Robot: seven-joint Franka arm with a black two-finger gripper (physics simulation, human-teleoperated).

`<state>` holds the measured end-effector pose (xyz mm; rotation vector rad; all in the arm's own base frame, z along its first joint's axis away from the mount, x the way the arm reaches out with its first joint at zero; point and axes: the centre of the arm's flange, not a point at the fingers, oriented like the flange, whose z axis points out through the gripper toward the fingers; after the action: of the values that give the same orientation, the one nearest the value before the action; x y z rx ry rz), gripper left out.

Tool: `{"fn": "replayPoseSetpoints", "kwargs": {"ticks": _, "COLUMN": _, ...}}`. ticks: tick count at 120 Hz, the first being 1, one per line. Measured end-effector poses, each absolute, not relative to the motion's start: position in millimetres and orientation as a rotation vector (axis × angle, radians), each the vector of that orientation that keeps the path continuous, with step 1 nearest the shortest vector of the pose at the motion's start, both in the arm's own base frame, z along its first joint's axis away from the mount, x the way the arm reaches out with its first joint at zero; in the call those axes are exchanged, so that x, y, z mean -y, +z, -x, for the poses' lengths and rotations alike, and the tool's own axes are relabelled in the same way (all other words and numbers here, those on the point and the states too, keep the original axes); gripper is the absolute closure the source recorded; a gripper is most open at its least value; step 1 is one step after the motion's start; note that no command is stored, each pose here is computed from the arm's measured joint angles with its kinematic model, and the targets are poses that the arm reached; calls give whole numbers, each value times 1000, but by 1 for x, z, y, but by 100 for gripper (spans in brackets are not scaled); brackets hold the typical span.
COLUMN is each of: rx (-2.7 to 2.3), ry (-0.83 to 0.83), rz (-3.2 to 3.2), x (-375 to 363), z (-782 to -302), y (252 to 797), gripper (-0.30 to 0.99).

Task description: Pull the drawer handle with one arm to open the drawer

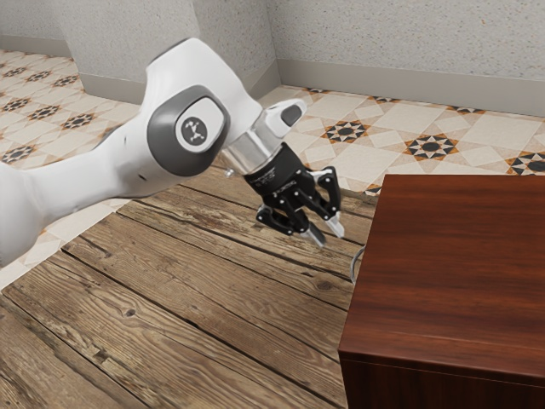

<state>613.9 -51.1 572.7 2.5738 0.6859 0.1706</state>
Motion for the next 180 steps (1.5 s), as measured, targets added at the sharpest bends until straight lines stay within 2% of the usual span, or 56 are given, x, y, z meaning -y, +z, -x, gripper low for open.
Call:
{"fn": "replayPoseSetpoints", "kwargs": {"ticks": 39, "rx": -634, "ry": 181, "rz": -2572, "x": 77, "z": -612, "y": 578, "gripper": 57}}
{"fn": "replayPoseSetpoints", "kwargs": {"ticks": 180, "rx": -607, "ry": 156, "rz": -2583, "x": 100, "z": -598, "y": 567, "gripper": 62}}
